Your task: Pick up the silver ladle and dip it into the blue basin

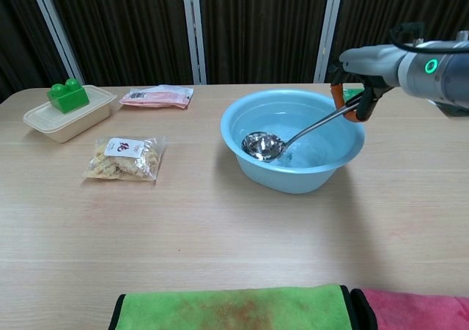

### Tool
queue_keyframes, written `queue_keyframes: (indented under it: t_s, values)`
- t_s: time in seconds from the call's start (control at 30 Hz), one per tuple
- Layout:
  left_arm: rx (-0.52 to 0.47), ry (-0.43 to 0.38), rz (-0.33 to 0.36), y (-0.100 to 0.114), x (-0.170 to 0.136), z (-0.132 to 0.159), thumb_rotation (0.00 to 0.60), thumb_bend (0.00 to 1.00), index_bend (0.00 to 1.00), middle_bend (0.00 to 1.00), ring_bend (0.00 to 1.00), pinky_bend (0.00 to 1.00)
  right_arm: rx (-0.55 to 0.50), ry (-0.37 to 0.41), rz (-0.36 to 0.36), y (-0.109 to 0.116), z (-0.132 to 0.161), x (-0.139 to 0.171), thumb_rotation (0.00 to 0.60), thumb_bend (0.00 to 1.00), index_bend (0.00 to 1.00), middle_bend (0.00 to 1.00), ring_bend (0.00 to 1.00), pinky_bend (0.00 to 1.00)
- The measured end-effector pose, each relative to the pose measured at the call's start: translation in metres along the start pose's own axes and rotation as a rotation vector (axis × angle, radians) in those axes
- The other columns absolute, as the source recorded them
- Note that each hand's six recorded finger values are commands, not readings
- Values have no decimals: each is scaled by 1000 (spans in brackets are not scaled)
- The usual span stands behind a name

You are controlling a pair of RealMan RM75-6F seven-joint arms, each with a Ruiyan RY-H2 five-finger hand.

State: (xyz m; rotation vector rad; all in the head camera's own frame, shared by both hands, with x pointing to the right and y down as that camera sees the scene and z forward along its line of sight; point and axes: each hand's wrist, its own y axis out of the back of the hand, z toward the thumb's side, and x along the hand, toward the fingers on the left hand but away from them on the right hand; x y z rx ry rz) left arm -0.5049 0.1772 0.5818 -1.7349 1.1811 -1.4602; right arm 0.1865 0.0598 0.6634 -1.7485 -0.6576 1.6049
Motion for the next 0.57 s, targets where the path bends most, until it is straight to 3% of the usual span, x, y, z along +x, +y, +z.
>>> queue_keyframes:
  t_s: [0.27,0.57]
  values:
    - [9,-6,5,0,-2,2,600,453,31,0,0,0,18,-23,-44,39,-1,11,600,473,689,0,0,0]
    - [31,-18,-11,-6,-1,7,600,453,30,0,0,0,17,-56,-28,42,-15,8,600,472,689,0,0,0]
